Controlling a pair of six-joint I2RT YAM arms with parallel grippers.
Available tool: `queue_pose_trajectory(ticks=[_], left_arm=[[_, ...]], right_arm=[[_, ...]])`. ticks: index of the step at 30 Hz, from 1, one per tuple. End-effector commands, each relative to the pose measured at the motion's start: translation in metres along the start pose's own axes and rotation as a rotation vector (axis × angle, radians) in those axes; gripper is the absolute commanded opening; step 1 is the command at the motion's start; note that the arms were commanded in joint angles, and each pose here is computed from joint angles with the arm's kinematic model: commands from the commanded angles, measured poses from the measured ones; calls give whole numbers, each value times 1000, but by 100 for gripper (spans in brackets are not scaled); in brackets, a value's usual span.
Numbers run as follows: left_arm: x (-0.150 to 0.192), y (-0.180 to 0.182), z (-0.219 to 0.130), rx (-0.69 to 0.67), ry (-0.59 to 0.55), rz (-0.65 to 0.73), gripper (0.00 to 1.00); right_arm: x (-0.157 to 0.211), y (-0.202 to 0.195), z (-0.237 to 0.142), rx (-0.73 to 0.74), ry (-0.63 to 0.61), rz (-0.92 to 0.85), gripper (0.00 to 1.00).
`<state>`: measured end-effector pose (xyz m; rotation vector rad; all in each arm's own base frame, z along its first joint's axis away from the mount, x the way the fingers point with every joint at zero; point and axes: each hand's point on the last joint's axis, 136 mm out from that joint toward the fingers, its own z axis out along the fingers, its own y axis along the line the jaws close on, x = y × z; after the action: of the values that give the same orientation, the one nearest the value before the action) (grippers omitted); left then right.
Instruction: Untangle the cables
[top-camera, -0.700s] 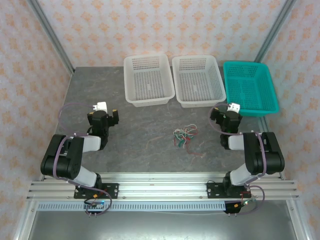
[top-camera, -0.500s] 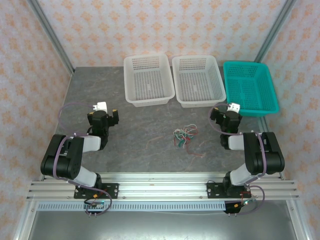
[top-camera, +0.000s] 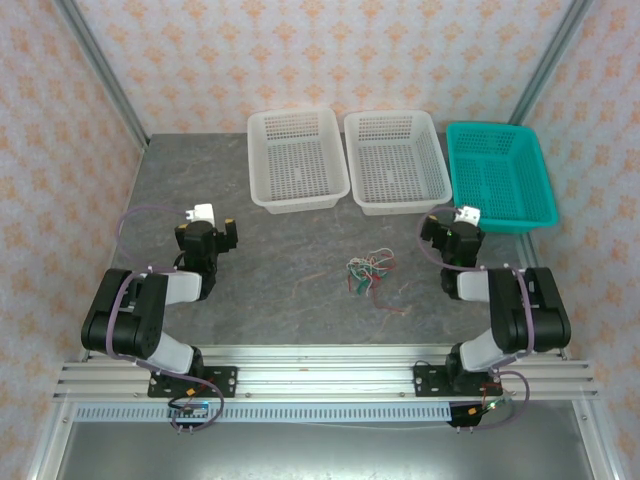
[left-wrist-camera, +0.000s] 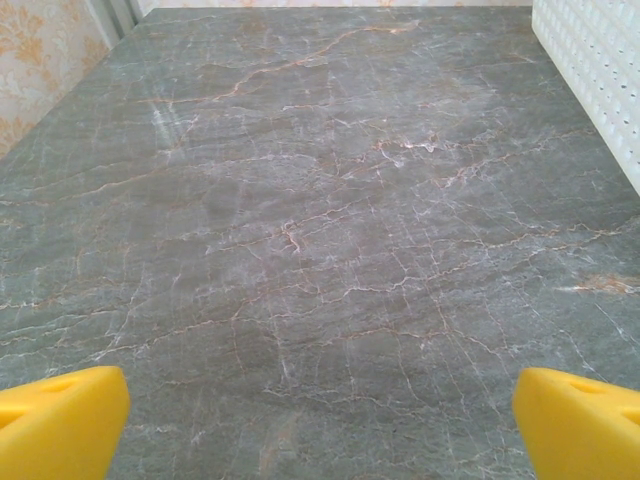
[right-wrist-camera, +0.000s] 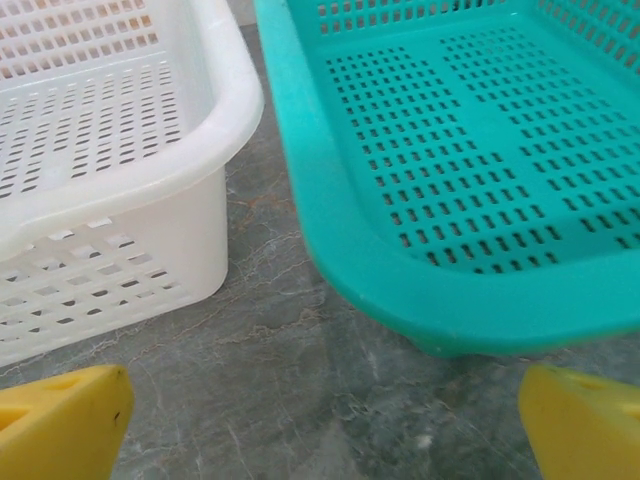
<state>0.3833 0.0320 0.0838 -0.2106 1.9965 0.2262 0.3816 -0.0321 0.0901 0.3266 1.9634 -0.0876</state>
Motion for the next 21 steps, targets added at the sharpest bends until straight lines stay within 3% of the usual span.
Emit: queue_pose_trajectory(ticks=[1,3,7,9,13,16,18,21], left_arm=[[-25,-8,-7,27,-37,24,98],[-39,-2,-22,-32,-37,27,98],[-69,10,-59,-106,-31,-105,99],[-81,3,-74,-68,-1,-220,99],[-94,-66,-102,230,102,-387,96],[-79,-132,-125,446,285,-489,86],[-59,-174,-141,517,421,-439,78],[-38,-236,-171,642,536,-342,72]], right_arm=[[-41,-18,-26,149,-14,108,99],[-62,-24,-50,182,-7,295,98],[-72,11,-91,-50,35,451,93],[-72,31,-109,-149,94,480,92],[-43,83,-135,-309,366,357,89],[-16,122,-152,-422,551,155,88],[2,132,-157,-410,658,60,88],[21,138,-155,-392,743,43,87]])
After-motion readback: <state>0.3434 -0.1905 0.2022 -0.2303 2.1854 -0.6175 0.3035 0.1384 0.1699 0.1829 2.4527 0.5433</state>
